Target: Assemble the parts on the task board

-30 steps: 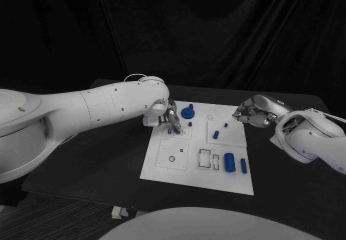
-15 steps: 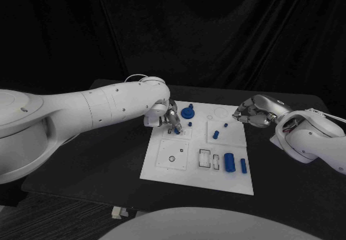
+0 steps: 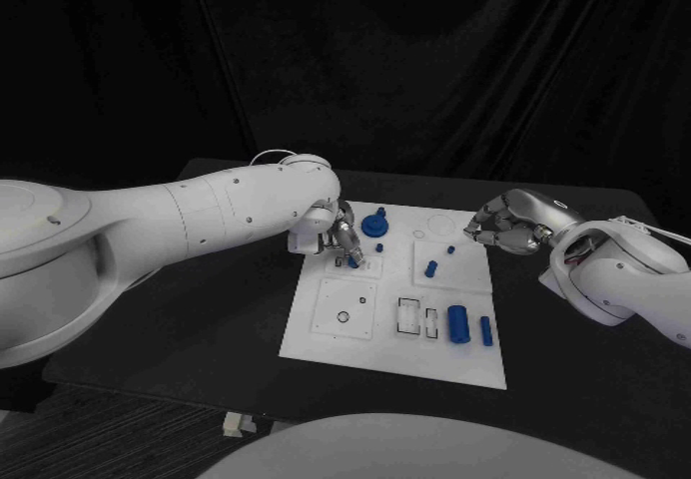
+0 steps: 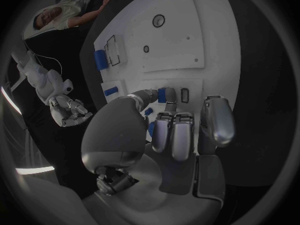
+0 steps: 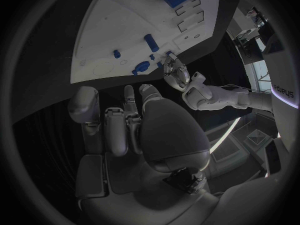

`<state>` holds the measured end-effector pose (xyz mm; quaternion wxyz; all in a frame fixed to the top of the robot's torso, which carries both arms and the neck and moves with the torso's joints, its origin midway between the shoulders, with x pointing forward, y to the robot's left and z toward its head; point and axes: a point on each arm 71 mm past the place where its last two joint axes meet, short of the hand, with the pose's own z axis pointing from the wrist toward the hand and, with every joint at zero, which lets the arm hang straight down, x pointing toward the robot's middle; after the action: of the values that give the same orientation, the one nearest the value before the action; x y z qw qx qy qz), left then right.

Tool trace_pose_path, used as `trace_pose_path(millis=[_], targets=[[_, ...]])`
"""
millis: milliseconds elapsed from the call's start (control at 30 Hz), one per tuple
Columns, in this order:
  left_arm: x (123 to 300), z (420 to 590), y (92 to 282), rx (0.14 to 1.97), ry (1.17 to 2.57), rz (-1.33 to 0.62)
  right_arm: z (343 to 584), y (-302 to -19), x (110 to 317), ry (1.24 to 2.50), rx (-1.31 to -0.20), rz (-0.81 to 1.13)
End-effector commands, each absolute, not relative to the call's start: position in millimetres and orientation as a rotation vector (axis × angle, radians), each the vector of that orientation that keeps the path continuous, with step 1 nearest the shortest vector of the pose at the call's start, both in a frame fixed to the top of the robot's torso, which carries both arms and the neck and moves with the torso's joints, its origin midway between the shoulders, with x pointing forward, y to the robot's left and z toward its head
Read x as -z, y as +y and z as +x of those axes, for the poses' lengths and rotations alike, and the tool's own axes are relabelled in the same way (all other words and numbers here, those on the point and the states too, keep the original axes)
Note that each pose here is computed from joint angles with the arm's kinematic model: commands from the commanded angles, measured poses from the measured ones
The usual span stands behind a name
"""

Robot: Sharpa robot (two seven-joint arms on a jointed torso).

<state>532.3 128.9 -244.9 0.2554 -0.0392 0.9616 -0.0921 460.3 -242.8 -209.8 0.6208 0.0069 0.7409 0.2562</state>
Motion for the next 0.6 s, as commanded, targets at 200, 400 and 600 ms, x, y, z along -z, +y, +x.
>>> trace_pose_path(millis=[200,400,600], targets=[[246.9,530.9,126.4,0.256,2.623,-0.095,459.9,-243.3,210.6,1.706,-0.58,0.021],[247.3,531.0,126.6,0.256,2.622,-0.097,459.9,-243.6,210.6,1.706,-0.579,0.022],[248.8,530.4,125.8,0.255,2.628,-0.094,459.8,-243.4,210.5,1.706,-0.58,0.021]])
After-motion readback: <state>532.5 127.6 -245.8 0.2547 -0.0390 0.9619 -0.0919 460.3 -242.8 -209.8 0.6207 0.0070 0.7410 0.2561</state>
